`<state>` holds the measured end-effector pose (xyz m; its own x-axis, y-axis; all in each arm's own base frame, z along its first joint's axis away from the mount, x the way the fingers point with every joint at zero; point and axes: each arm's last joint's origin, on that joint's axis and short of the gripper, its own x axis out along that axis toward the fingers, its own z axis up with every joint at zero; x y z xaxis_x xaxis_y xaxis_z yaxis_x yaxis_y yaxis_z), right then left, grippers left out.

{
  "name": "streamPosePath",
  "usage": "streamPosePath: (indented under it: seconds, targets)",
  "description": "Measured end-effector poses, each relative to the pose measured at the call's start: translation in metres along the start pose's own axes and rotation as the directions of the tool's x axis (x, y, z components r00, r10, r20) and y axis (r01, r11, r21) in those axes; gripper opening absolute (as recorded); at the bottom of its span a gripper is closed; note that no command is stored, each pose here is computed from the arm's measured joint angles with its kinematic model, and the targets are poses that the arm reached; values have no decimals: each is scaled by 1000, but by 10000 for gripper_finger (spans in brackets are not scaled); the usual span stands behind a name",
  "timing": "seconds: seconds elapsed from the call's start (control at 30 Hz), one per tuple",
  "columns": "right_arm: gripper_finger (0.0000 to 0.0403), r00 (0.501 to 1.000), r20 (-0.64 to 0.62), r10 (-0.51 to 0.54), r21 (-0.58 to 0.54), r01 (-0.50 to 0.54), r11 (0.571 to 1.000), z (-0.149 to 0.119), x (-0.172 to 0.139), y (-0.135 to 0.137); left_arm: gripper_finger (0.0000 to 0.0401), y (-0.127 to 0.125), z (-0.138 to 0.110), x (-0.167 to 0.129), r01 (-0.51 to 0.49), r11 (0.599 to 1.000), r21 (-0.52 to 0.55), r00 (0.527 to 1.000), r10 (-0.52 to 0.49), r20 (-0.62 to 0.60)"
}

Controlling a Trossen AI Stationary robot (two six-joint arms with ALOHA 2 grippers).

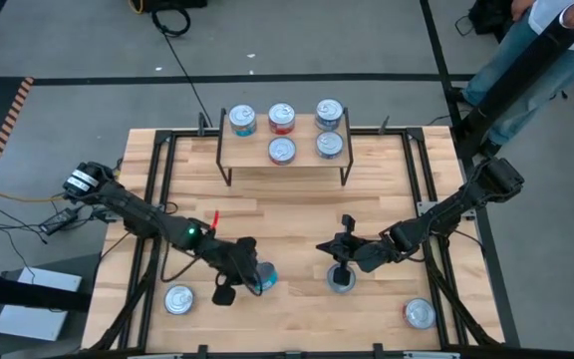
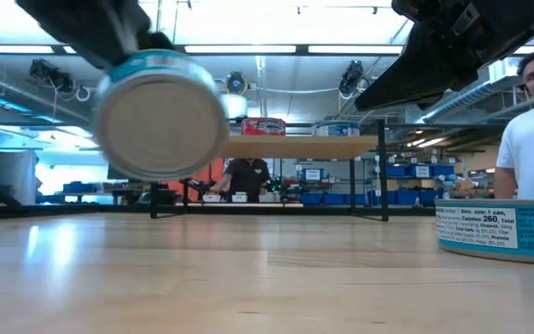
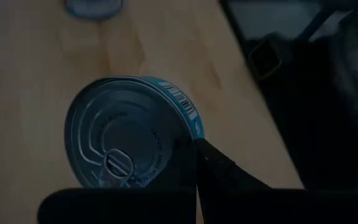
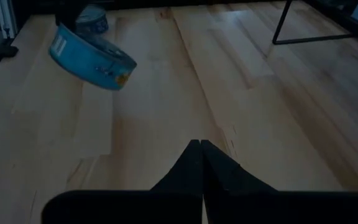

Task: Stack canned seafood by type on shelf
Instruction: Put the yellow blue tuna can on the shelf aligned with the other yellow blue tuna can

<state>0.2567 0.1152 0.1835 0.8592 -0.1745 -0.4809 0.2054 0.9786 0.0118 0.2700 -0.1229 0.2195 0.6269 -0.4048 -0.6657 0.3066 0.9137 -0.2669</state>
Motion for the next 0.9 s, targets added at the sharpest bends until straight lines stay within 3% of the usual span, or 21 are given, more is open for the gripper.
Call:
streamPosePath:
  seconds: [0.27, 0.5, 0.77, 0.9]
  targets:
    - [3, 1000, 6, 14, 21, -14, 1000, 1, 0, 1, 0, 40, -12, 5, 68, 997, -34, 987, -62, 146]
    - [3, 995, 35, 95, 49, -97, 994, 8, 4, 0, 0, 67, -27, 3, 131, 988, -87, 954, -102, 283]
    - [4, 984, 54, 168, -27, -167, 986, 4, 30, 4, 0, 84, -43, 20, 140, 978, -155, 962, -98, 255]
    - [5, 983, 43, 176, -32, -174, 984, 7, 38, 6, 0, 85, -42, 30, 219, 965, -142, 940, -170, 296]
